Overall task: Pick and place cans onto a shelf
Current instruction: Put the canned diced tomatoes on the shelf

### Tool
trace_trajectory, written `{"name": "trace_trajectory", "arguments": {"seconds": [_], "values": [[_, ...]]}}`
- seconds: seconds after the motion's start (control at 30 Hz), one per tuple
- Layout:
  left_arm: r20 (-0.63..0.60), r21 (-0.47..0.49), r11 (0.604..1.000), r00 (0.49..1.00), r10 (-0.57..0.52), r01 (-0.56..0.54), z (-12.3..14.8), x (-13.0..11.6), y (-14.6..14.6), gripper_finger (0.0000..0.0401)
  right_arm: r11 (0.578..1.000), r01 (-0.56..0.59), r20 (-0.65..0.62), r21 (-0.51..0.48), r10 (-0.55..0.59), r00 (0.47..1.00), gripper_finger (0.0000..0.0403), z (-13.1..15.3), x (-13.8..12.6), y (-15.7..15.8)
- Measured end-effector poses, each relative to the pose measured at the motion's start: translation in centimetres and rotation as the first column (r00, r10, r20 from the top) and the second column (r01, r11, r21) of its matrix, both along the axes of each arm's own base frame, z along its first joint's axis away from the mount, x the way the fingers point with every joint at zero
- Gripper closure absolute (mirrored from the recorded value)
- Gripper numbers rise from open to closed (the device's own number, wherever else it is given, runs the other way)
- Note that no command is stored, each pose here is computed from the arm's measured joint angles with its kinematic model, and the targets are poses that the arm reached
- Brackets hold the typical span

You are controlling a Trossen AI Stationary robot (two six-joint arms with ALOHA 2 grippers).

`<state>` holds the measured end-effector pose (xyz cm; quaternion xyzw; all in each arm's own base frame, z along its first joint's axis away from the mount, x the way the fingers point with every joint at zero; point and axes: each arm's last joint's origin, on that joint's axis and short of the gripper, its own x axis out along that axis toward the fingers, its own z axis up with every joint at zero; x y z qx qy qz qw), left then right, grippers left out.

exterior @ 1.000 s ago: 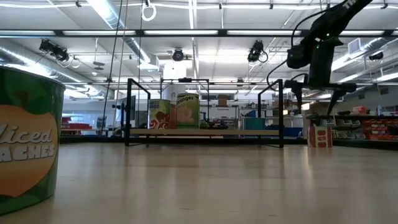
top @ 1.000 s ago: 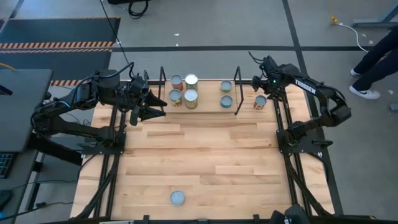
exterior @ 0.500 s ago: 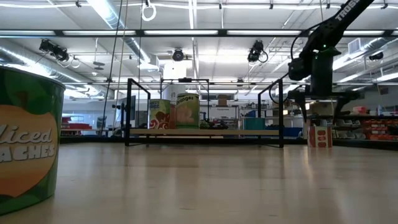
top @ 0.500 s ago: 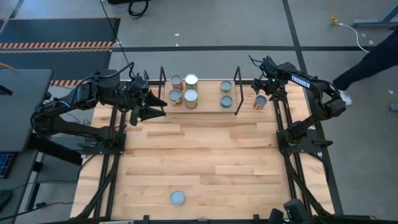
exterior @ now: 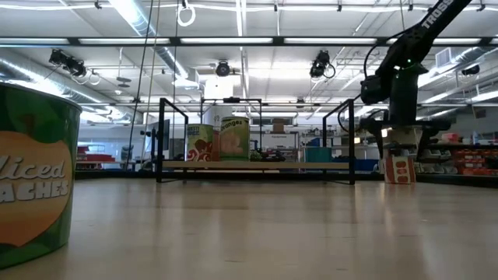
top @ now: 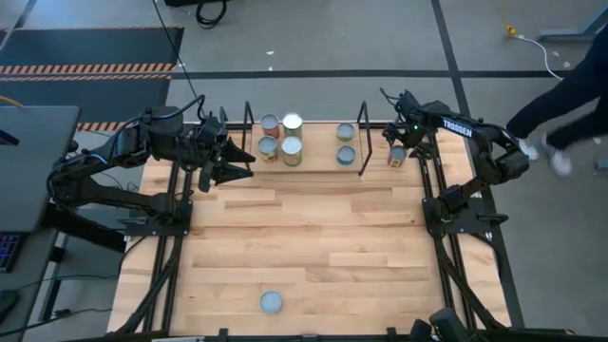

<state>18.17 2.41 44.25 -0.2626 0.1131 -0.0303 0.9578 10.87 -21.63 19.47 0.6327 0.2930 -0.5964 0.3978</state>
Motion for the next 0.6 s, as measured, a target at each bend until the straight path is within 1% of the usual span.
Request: {"name": "trace_trajectory", "arguments": {"seconds": [0.17, 0.3, 0.6], "values": [[0.000, 0.000, 1.000, 1.000, 0.000, 0.000, 0.0, 0.0, 0.0, 0.0126, 0.998, 0.041, 0.053, -0.038, -0.039, 0.998, 0.0024, -0.9, -0.1, 0.4], [0.000, 0.000, 1.000, 1.000, 0.000, 0.000, 0.0, 0.0, 0.0, 0.0126, 0.999, 0.009, 0.035, -0.040, -0.007, 0.999, 0.0006, -1.1, 0.0, 0.6], [0.000, 0.000, 1.000, 1.000, 0.000, 0.000, 0.0, 0.0, 0.0, 0.0126, 0.998, -0.026, 0.019, -0.065, 0.028, 0.999, 0.0010, -0.7, 0.9, 1.3]]}}
